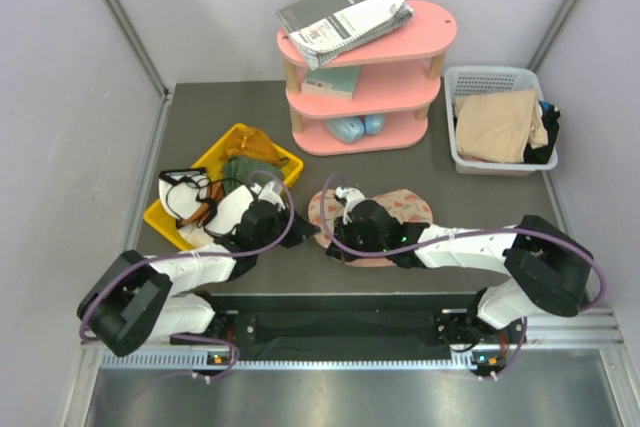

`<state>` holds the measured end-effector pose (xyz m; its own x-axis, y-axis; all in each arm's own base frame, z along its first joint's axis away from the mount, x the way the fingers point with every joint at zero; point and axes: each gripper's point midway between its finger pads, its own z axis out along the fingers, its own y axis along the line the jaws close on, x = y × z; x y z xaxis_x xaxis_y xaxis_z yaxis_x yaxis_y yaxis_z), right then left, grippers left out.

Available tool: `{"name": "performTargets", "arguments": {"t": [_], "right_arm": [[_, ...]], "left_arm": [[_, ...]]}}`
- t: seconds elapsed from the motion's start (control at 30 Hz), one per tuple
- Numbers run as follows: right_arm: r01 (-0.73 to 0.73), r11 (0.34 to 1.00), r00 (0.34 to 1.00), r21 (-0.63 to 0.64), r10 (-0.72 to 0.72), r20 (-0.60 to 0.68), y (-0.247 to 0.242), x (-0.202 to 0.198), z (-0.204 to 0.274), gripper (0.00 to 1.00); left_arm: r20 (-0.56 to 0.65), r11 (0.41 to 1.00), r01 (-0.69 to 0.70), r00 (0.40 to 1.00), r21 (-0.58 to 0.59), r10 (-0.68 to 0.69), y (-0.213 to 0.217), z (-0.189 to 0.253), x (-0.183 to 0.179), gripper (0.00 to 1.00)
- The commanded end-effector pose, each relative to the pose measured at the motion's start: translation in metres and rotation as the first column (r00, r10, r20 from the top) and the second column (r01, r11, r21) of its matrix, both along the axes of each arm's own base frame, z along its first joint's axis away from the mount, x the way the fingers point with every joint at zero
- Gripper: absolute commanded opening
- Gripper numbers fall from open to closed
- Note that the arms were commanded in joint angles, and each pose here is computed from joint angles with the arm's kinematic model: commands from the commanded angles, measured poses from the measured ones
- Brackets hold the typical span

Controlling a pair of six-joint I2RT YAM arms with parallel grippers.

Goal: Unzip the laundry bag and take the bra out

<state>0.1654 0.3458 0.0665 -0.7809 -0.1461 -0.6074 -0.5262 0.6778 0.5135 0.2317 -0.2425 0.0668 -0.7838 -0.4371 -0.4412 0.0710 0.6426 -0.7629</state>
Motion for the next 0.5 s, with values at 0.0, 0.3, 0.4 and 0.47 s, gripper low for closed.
{"name": "performTargets", "arguments": {"t": [0.0, 0.3, 0.4, 0.47], "right_arm": [[0.02, 1.0, 1.0, 0.011, -0.021, 0.022, -0.008, -0.001, 0.011, 0.0], [0.073, 0.997, 0.997, -0.028, -0.073, 0.024, -0.034, -0.003, 0.004, 0.0], [0.081, 0.996, 0.996, -0.035, -0.08, 0.025, -0.039, -0.004, 0.003, 0.0], [0.09, 0.995, 0.996, -0.038, -0.089, 0.025, -0.042, -0.003, 0.003, 0.0]], "left_arm": [[0.088, 0.999, -0.038, 0.995, 0.019, 0.036, 0.003, 0.021, 0.021, 0.0], [0.108, 0.997, -0.043, 0.994, 0.064, 0.036, 0.008, 0.023, 0.038, 0.0], [0.111, 0.996, -0.04, 0.993, 0.074, 0.032, 0.008, 0.022, 0.043, 0.0], [0.119, 0.996, -0.04, 0.992, 0.079, 0.03, 0.007, 0.025, 0.048, 0.0]]}}
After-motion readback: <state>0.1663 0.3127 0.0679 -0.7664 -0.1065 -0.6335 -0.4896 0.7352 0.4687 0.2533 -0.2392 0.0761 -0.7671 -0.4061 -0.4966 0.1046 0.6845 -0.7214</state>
